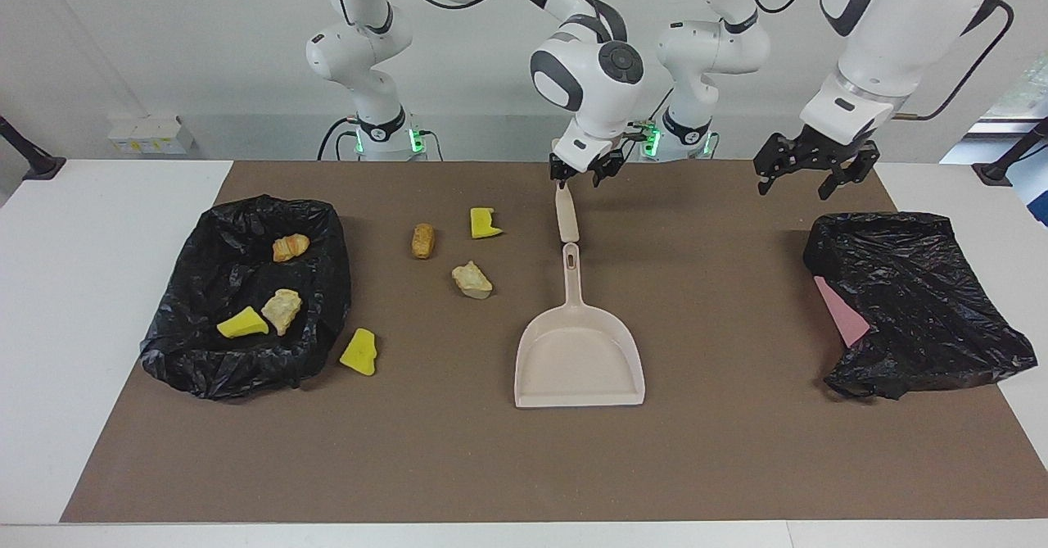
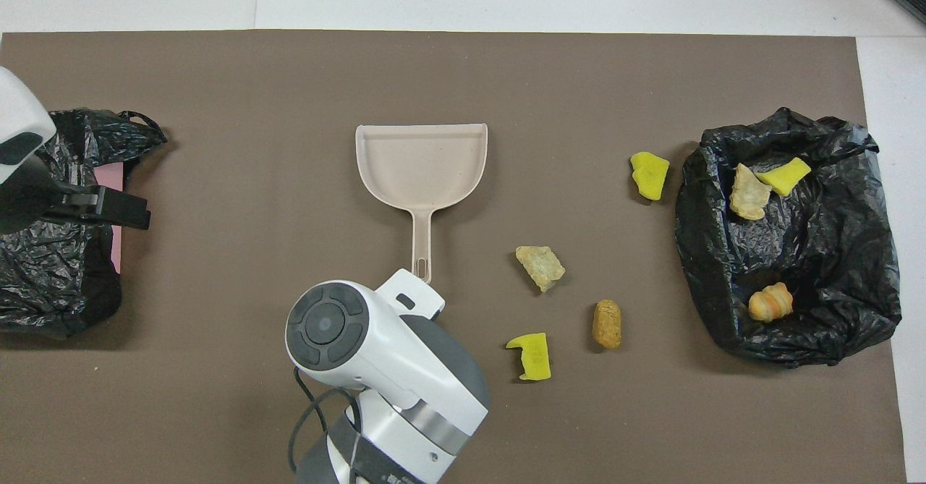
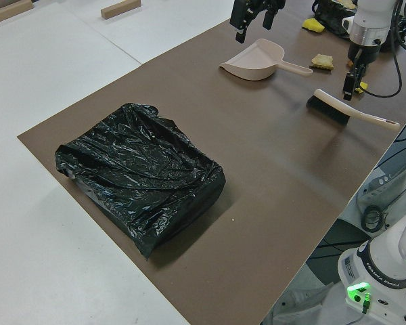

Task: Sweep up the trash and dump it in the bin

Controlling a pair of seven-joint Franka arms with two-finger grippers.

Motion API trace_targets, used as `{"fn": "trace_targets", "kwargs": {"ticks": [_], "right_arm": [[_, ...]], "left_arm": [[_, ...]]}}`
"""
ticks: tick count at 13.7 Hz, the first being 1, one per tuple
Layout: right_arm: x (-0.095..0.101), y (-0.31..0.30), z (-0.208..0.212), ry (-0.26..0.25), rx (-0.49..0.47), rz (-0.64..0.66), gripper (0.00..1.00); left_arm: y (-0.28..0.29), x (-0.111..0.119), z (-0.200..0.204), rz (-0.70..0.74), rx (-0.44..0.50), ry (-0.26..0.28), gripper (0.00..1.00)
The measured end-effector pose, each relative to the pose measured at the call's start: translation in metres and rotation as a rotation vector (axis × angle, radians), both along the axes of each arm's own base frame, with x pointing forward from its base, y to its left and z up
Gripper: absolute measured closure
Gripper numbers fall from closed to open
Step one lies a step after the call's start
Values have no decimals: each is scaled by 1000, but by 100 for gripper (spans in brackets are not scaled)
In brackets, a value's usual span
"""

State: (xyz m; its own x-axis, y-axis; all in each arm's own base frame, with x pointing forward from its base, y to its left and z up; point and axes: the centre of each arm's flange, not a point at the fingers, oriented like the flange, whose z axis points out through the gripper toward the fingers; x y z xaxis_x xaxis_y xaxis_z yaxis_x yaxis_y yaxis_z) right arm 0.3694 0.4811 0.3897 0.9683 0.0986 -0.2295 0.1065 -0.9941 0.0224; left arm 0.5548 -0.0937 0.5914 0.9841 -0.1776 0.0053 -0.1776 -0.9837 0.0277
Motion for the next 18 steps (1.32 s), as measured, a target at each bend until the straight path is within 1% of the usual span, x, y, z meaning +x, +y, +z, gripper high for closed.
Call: {"fn": "trace_targets", "kwargs": {"ticks": [2, 5, 8, 9, 11, 12, 14, 15, 16, 17, 18], "right_arm": [[-28, -11, -17, 17, 11, -8, 27], [-63, -26, -29, 54, 16, -18, 27], [-88, -28, -35, 53, 49, -22, 28], [-93, -29, -39, 51, 51, -20, 30], [-96, -29, -43, 44, 55, -23, 30], [-96, -29, -44, 43, 55, -25, 30], [-96, -30, -44, 44, 55, -28, 34], [-96, -30, -44, 44, 55, -29, 41], [-96, -30, -44, 44, 55, -30, 41], [-96, -30, -44, 44, 53, -37, 48], [-96, -30, -45, 44, 48, -56, 59]], "left_arm": [[-24, 11, -20, -28, -11, -10, 0], [-72, 23, -52, -15, -17, -23, 0], [-128, 25, -88, 14, -18, -24, 0], [-150, 25, -103, 33, -21, -31, 0], [-188, 22, -132, 56, -33, -46, 0], [-206, 18, -148, 58, -37, -46, 0], [-235, 6, -175, 65, -43, -46, 0], [-246, -1, -187, 62, -45, -47, 0], [-254, -8, -199, 57, -47, -49, 0], [-261, -16, -210, 60, -49, -50, 0], [-268, -24, -221, 65, -49, -48, 0]]}}
